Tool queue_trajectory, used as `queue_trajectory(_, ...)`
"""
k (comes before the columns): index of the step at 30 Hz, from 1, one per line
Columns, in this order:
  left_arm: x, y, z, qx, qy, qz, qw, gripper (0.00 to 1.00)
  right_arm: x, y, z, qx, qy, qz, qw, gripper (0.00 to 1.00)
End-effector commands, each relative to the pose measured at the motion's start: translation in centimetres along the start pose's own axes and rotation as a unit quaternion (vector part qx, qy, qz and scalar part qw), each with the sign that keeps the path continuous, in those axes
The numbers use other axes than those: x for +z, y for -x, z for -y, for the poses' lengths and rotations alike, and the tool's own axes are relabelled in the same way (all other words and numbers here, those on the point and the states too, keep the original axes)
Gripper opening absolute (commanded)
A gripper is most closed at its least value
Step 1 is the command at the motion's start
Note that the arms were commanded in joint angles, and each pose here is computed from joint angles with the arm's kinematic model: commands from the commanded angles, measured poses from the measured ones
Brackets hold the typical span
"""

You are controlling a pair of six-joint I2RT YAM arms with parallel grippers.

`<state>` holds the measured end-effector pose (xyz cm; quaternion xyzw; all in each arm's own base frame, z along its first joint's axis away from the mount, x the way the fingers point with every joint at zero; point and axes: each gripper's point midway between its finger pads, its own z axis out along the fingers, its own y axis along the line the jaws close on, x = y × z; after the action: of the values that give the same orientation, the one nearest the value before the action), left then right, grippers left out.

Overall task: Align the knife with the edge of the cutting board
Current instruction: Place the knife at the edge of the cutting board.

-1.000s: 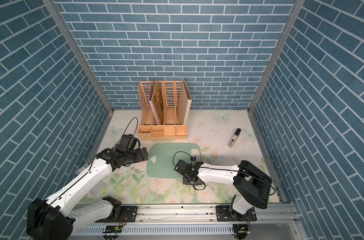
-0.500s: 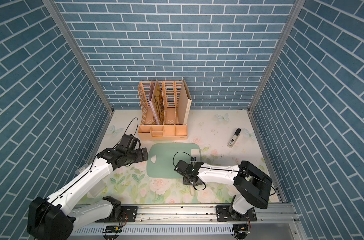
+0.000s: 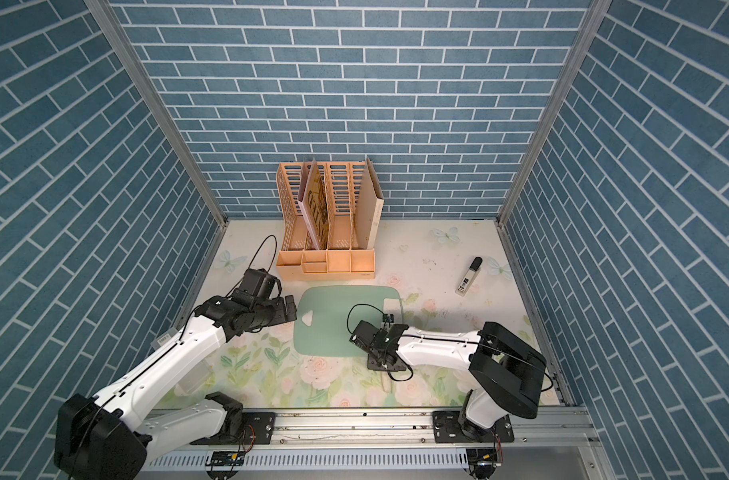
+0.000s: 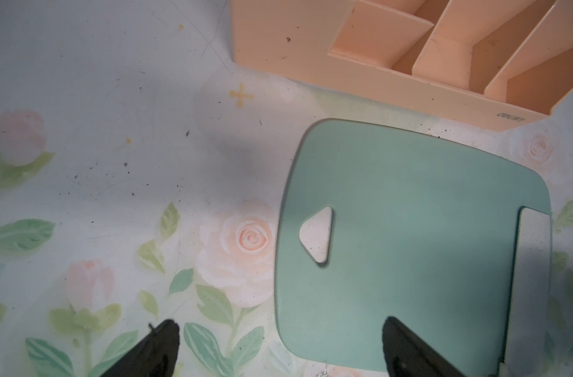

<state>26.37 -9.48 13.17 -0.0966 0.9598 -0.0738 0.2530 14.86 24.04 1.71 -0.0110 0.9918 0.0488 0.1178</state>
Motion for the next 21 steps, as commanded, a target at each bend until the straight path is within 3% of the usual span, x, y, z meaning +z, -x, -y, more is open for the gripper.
queue_trajectory(1, 0.01, -0.5, -0.31, 0.007, 0.007, -0.006, 1.0, 1.0, 0.83, -1.53, 3.31, 0.002, -0.058, -0.024, 0.998, 0.0)
queue_trajectory(21, -0.09, -0.45, -0.29, 0.007, 0.006, -0.003, 1.0, 1.0, 1.14, -1.63, 3.23, 0.0, -0.06, -0.029, 0.998, 0.0)
